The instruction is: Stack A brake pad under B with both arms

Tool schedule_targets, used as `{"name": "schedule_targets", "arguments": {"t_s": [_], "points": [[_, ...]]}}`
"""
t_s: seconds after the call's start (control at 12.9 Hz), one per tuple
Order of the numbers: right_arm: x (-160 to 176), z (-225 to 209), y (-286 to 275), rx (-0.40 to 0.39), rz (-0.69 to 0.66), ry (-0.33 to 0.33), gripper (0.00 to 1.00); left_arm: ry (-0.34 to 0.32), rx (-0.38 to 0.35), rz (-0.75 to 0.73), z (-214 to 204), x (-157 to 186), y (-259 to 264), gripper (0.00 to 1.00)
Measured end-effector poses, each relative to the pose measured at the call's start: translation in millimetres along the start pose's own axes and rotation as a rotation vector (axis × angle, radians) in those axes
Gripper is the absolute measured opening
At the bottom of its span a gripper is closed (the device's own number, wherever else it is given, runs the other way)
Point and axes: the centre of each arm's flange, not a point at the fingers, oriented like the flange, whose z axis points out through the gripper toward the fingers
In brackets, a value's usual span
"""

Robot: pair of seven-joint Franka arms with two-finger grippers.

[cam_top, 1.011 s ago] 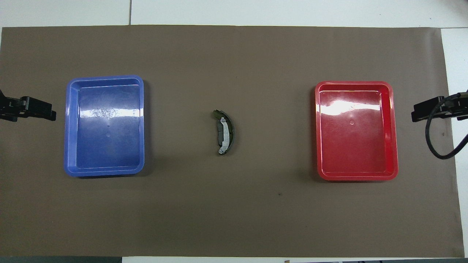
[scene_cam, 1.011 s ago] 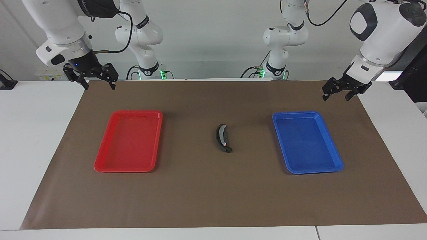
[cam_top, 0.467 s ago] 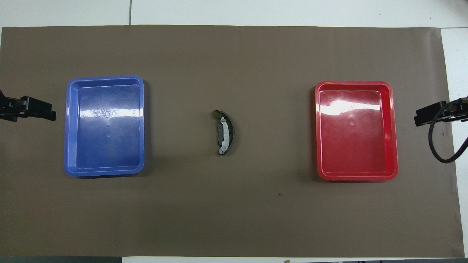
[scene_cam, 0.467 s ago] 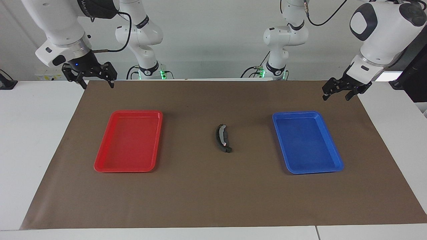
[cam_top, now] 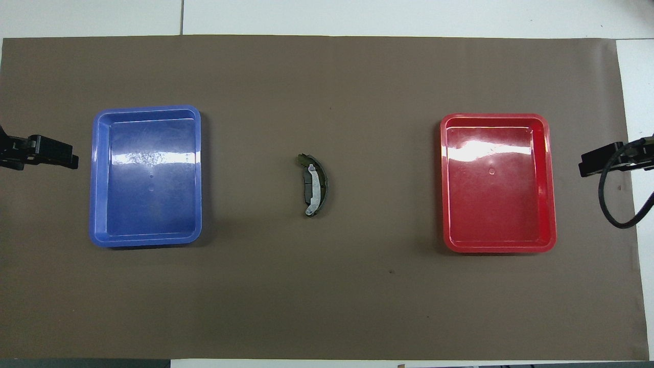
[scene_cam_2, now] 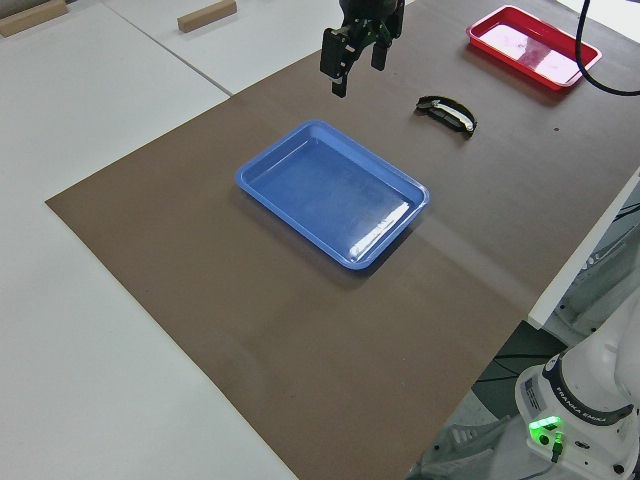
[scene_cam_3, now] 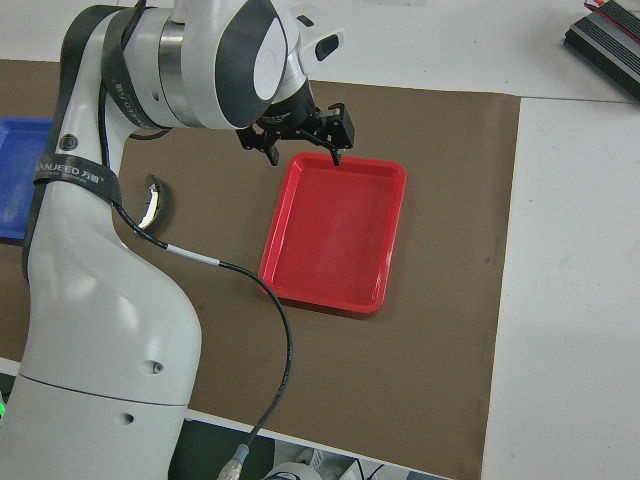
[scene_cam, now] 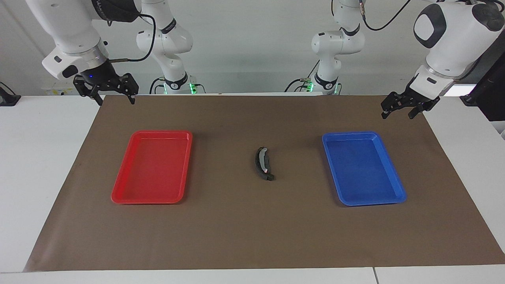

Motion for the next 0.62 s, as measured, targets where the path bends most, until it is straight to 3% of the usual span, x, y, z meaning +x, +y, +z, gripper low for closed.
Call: {"name": "schedule_targets", "arguments": {"t_s": [0.62], "points": [[0.2, -0.1, -2.4, 0.0, 0.025, 0.0, 1.0, 0.0, 0.0, 0.0, 0.0, 0.0, 0.0, 0.99]]}}
